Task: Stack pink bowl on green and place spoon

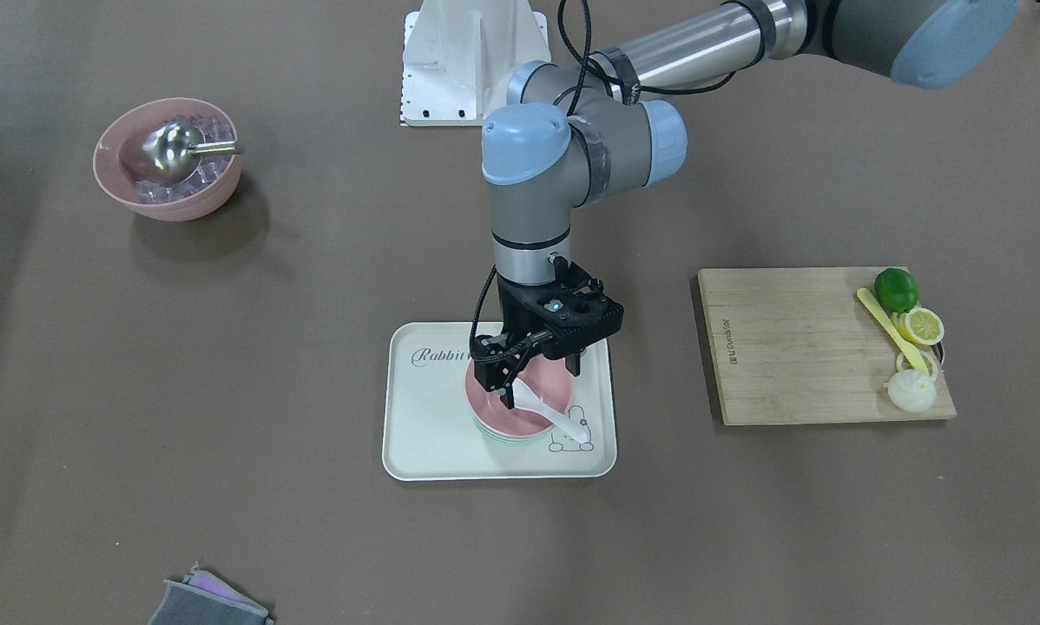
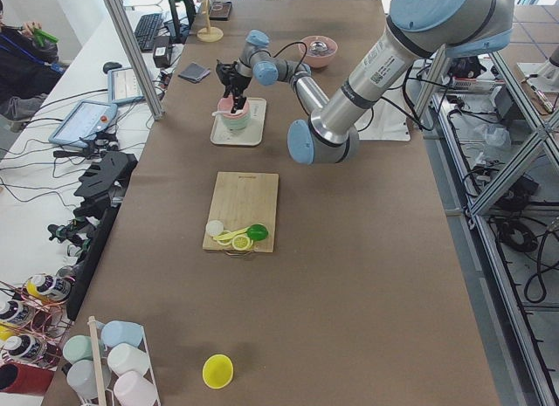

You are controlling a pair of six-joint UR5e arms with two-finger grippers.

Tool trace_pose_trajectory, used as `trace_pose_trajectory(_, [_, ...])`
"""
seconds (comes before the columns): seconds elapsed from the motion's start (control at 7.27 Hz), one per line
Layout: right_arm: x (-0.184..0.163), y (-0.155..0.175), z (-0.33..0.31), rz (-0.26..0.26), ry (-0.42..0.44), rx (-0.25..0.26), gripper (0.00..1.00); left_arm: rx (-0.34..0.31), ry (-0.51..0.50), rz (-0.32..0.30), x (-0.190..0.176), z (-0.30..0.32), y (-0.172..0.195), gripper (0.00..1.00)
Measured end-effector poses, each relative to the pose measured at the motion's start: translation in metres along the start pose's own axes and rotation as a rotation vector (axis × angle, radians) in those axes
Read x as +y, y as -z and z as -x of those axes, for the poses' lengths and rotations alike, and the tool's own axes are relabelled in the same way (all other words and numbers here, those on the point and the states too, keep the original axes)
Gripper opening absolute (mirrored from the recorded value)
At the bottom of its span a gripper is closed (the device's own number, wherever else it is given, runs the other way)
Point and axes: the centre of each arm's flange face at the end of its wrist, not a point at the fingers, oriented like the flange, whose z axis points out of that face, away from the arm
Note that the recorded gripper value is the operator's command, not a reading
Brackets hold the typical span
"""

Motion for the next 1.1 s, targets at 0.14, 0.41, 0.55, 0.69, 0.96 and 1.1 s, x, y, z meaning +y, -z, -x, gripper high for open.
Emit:
trace_pose_trajectory(0.14, [0.000, 0.000, -0.002, 0.002, 0.006, 0.017, 1.00, -0.008, -0.150, 0.058, -0.018, 0.045, 0.005, 0.98])
trace_pose_trajectory(0.41, [0.003, 0.001, -0.007, 0.007, 0.039, 0.032, 1.00, -0.058, -0.429, 0.149, -0.085, 0.149, 0.022, 0.98])
trace_pose_trajectory(0.55, [0.004, 0.003, -0.010, 0.011, 0.043, 0.030, 1.00, -0.072, -0.521, 0.202, -0.126, 0.202, 0.031, 0.98])
trace_pose_trajectory(0.69, [0.004, 0.009, -0.013, 0.024, 0.049, 0.024, 1.00, -0.056, -0.576, 0.269, -0.167, 0.262, 0.039, 0.98])
trace_pose_trajectory(0.96, [0.000, 0.028, -0.014, 0.060, 0.065, 0.014, 1.00, -0.021, -0.669, 0.358, -0.222, 0.393, 0.047, 0.98])
trace_pose_trajectory(1.1, [0.001, 0.038, -0.009, 0.074, 0.061, 0.012, 1.00, -0.004, -0.690, 0.387, -0.240, 0.459, 0.053, 0.98])
